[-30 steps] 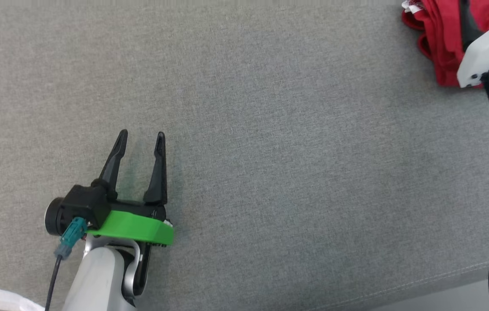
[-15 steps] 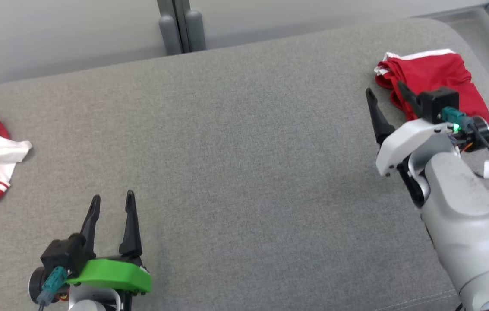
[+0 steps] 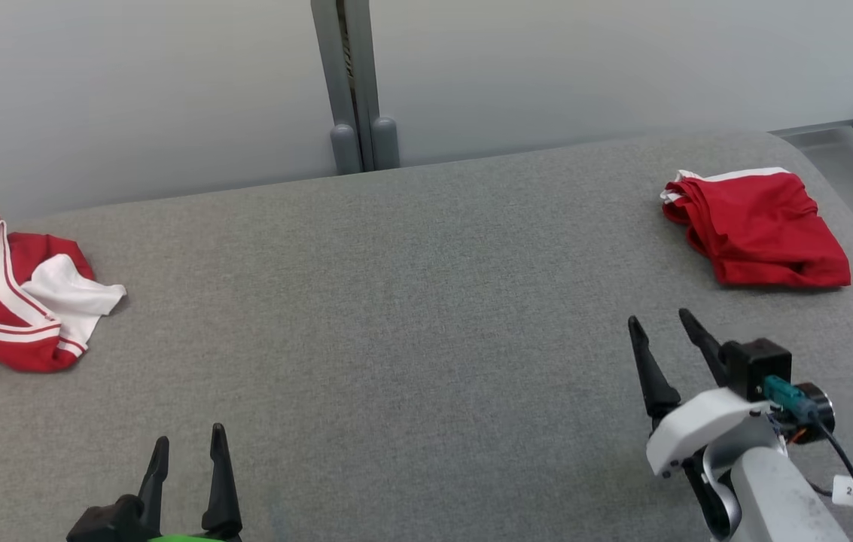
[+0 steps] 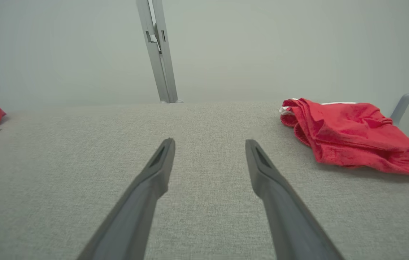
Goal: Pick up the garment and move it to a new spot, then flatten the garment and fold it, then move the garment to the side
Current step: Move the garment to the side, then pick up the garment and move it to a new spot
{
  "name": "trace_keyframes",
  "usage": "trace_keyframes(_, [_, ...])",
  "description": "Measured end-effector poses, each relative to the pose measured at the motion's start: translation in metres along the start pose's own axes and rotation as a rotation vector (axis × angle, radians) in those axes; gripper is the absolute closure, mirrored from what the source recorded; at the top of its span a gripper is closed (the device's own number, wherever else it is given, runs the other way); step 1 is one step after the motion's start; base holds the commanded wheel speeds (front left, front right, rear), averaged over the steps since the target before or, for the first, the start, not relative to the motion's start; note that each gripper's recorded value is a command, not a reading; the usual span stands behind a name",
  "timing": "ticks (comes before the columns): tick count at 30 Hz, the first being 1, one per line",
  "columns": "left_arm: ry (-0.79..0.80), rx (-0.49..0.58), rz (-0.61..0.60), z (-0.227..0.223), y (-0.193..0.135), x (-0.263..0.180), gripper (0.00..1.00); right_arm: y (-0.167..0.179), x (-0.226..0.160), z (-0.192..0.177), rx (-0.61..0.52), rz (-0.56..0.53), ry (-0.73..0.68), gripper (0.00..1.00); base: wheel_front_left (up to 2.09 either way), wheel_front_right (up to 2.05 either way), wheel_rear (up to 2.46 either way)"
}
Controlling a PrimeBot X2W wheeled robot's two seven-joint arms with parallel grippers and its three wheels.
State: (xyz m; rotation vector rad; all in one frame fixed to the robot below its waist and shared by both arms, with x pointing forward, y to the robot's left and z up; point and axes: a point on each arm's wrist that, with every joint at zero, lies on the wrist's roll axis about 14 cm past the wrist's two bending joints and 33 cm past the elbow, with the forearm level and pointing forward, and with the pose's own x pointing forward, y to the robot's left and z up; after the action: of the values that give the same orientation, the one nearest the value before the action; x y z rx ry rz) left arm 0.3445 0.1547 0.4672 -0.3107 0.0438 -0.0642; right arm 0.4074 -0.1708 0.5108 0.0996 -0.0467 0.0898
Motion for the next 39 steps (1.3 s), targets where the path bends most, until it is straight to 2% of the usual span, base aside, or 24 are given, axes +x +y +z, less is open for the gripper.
trace_keyframes(13, [0.014,-0.027,0.009,-0.006,-0.003,-0.013,0.0,0.01,-0.042,-0.016,0.041,0.011,0.015,0.0,0.0,0.0,0.0])
trace_keyframes(29, [0.023,-0.026,0.011,-0.009,-0.004,-0.015,0.0,0.012,-0.039,-0.015,0.043,0.018,0.011,0.0,0.0,0.0,0.0])
trace_keyframes(33, [0.0,-0.021,0.023,-0.002,0.0,-0.016,0.0,0.019,-0.034,-0.015,0.043,0.039,0.012,0.0,0.0,0.0,0.0])
trace_keyframes(39, [-0.043,-0.012,0.095,0.009,0.022,-0.029,0.0,0.046,-0.022,-0.014,0.054,0.119,0.012,0.0,0.0,0.0,0.0])
